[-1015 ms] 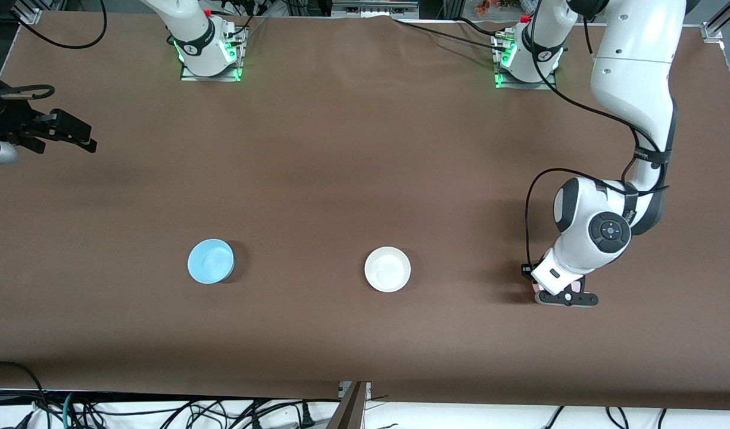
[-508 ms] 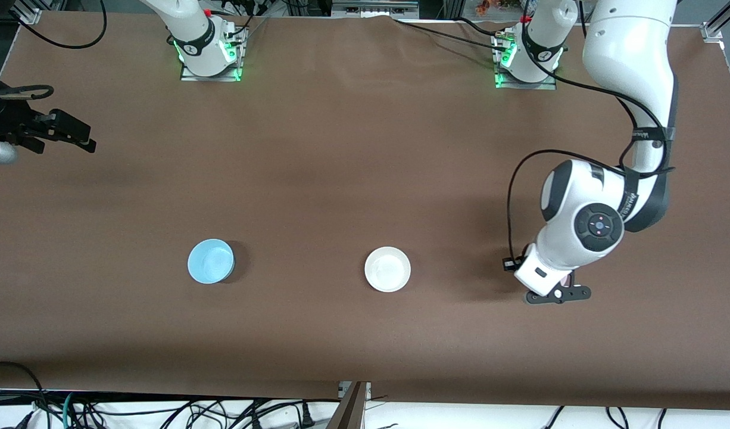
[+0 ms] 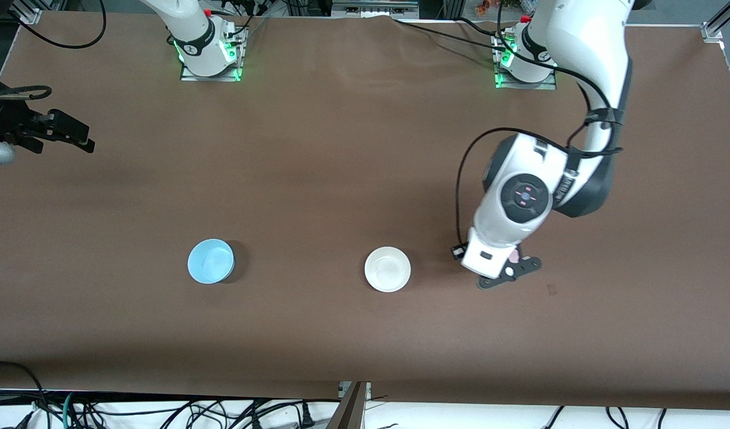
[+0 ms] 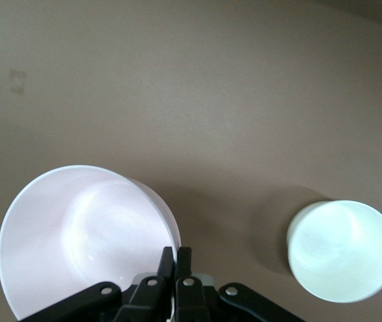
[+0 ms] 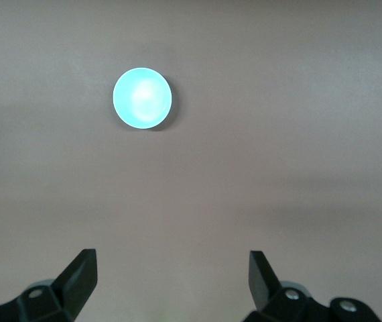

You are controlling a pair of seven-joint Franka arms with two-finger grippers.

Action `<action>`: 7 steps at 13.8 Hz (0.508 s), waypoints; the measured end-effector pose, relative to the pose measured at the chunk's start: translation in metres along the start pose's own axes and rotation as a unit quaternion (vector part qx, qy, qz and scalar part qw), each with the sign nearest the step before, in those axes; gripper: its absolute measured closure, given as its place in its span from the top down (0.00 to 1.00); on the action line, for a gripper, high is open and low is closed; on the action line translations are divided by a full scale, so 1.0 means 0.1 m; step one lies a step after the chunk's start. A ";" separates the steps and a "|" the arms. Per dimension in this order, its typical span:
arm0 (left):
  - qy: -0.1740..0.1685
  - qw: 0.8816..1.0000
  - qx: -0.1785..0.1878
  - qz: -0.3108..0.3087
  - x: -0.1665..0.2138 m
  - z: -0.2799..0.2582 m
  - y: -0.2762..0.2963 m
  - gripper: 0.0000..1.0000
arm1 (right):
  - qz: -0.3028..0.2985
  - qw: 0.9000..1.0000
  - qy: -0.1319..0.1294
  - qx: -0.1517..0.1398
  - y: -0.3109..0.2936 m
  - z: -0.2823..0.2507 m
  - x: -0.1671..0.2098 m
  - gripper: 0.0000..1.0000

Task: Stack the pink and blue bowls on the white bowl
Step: 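Lift the pink bowl and carry it over the white bowl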

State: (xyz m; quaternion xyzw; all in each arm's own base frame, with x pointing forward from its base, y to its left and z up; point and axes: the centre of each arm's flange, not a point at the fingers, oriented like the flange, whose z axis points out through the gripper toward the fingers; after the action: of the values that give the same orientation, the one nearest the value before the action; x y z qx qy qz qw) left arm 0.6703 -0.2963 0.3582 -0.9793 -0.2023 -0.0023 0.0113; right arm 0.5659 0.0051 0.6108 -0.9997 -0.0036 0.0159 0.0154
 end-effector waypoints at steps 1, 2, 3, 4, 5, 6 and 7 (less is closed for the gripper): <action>0.002 1.000 -0.004 -0.014 -0.10 -0.04 0.11 0.03 | 0.000 1.000 0.000 0.000 0.00 0.00 0.00 1.00; 0.002 1.000 -0.010 -0.028 -0.17 -0.08 0.20 0.03 | 0.000 1.000 0.000 0.000 0.00 0.00 0.00 1.00; 0.001 0.999 -0.016 -0.040 -0.22 -0.11 0.26 0.03 | 0.000 1.000 0.000 0.000 0.00 0.00 0.00 1.00; 0.001 0.998 -0.021 -0.054 -0.25 -0.14 0.32 0.03 | 0.001 1.000 0.000 0.000 0.01 0.00 0.00 1.00; 0.002 0.997 -0.026 -0.068 -0.27 -0.15 0.37 0.03 | 0.001 1.000 0.000 0.000 0.01 0.00 0.00 1.00; 0.005 0.996 -0.033 -0.084 -0.28 -0.15 0.43 0.03 | 0.001 1.000 0.000 0.000 0.01 0.00 0.00 1.00; 0.011 0.994 -0.043 -0.101 -0.29 -0.15 0.50 0.03 | 0.002 1.000 0.000 0.000 0.02 0.00 0.00 1.00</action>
State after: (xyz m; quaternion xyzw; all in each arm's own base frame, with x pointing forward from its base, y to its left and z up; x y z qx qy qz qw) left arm 0.6637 -0.3535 0.3714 -0.9535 -0.2993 -0.0227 -0.0285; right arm 0.5659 0.0032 0.6108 -0.9998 -0.0019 0.0158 0.0154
